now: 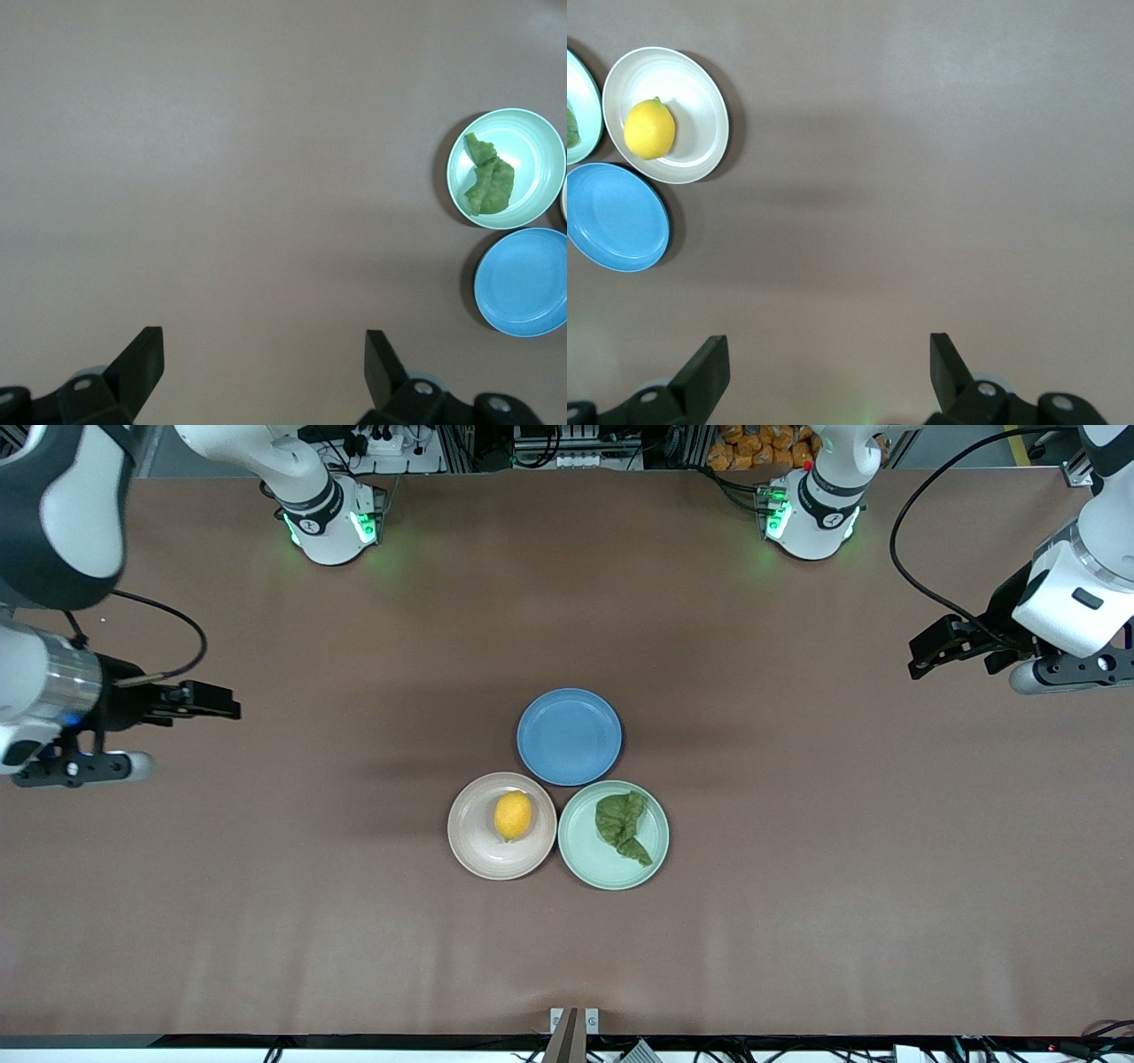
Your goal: Place lemon and lettuce in plates
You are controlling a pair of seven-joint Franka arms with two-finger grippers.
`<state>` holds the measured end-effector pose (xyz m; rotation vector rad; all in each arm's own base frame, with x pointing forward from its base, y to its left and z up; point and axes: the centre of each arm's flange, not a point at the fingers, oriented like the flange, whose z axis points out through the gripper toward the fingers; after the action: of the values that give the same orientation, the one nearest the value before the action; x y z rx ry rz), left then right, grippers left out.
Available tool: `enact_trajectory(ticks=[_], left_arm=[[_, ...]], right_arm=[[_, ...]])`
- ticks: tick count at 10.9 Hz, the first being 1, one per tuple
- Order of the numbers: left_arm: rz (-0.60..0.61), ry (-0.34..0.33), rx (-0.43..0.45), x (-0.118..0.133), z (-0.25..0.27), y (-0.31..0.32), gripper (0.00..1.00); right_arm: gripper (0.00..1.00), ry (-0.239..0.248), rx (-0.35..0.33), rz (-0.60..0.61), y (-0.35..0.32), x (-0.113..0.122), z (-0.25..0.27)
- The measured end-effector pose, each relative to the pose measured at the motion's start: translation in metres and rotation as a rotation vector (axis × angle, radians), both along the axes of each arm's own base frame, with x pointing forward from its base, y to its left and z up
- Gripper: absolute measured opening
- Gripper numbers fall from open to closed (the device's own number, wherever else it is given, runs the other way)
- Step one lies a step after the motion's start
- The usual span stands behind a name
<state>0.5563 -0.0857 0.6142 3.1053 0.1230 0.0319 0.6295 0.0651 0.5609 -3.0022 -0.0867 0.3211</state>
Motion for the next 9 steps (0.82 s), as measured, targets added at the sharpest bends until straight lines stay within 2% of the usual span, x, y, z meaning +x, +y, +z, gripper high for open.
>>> enact_trajectory(ticks=[3, 6, 9], left_arm=[[-0.001, -0.007, -0.001, 0.001, -0.001, -0.001, 1.0], [-0.005, -0.006, -0.002, 0.003, -0.005, -0.003, 1.0], [-0.016, -0.008, -0.003, 0.004, -0.01, -0.003, 1.0]], right_arm=[[1.0, 0.017, -0.019, 0.024, 0.023, 0.007, -0.036], [1.0, 0.035, -0.082, 0.077, 0.048, 0.012, -0.063], [1.0, 0.047, -0.077, 0.141, 0.029, 0.018, -0.095]])
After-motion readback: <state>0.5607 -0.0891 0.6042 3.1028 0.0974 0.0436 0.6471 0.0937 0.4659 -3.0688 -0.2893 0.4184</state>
